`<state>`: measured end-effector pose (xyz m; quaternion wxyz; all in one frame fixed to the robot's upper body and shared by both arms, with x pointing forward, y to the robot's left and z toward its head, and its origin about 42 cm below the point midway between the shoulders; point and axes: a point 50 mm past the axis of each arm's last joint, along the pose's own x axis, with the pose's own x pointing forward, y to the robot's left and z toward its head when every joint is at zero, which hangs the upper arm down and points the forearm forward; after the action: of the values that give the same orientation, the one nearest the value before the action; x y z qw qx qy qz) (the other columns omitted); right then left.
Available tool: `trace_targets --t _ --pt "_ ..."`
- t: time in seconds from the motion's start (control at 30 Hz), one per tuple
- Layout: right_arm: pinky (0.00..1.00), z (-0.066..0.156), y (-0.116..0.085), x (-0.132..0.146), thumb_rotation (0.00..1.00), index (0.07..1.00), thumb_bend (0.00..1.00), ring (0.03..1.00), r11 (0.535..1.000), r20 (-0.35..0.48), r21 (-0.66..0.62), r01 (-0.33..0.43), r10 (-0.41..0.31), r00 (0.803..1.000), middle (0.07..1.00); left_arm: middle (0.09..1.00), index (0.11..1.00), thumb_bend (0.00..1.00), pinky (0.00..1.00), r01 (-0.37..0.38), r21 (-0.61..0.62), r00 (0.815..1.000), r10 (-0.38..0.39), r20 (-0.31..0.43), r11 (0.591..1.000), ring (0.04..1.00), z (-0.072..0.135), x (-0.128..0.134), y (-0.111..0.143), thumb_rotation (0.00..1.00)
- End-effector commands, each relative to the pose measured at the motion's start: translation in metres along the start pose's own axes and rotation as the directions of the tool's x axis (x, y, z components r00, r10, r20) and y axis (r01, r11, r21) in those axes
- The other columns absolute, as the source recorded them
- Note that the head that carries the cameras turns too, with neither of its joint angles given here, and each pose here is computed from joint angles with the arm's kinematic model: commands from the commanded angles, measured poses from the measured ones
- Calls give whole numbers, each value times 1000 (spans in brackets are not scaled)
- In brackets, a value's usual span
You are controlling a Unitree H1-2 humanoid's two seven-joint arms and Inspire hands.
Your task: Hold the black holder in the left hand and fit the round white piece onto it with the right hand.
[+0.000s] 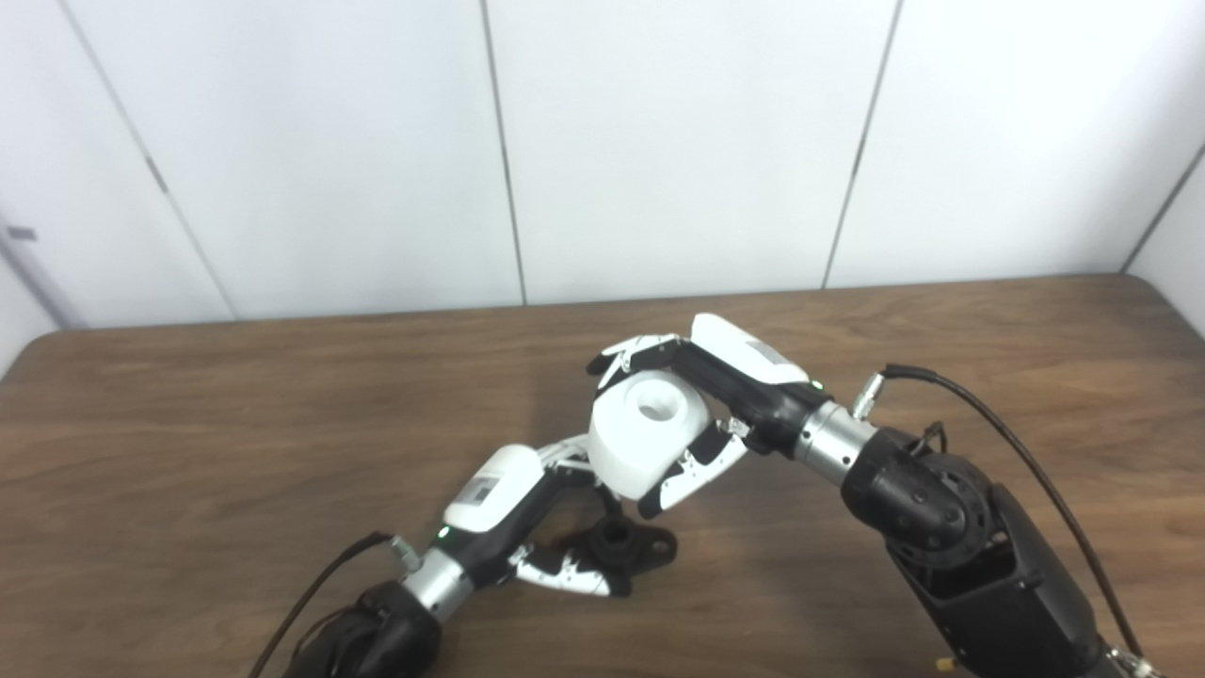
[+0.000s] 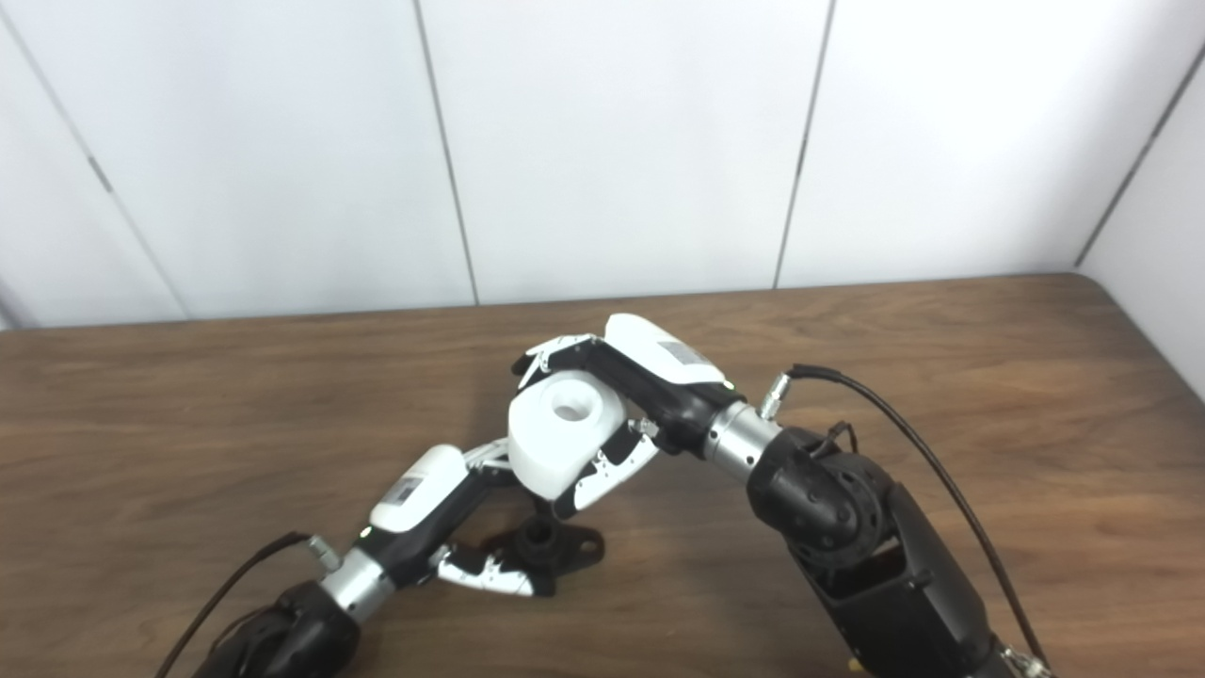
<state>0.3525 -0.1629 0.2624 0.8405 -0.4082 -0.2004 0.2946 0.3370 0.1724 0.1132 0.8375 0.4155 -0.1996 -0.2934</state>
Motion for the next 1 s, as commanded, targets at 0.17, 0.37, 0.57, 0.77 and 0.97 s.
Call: trace_targets --t 0.17,0.37,0.57,0.77,0.97 --pt "711 16 7 11 130 481 523 831 1000 76 -31 -2 4 997 796 876 480 523 844 141 -26 983 -143 -116 990 911 -7 -13 -31 53" --pt "674 16 17 11 134 480 523 827 998 83 -33 -45 48 995 794 877 481 523 842 141 -24 982 -143 -119 990 912 -6 -13 -30 54" --pt "676 10 26 6 131 480 523 831 996 76 -36 -86 89 993 793 867 480 524 826 144 -9 982 -144 -123 989 910 -6 -12 -31 55" --pt "708 3 32 1 129 481 522 841 991 56 -33 -128 130 990 797 862 481 524 831 142 -13 982 -143 -123 990 913 -6 -12 -30 54" --pt "706 -4 28 -3 129 481 523 835 988 53 -50 -148 151 987 795 863 480 523 802 133 -16 984 -134 -116 991 900 -7 -13 -29 54"
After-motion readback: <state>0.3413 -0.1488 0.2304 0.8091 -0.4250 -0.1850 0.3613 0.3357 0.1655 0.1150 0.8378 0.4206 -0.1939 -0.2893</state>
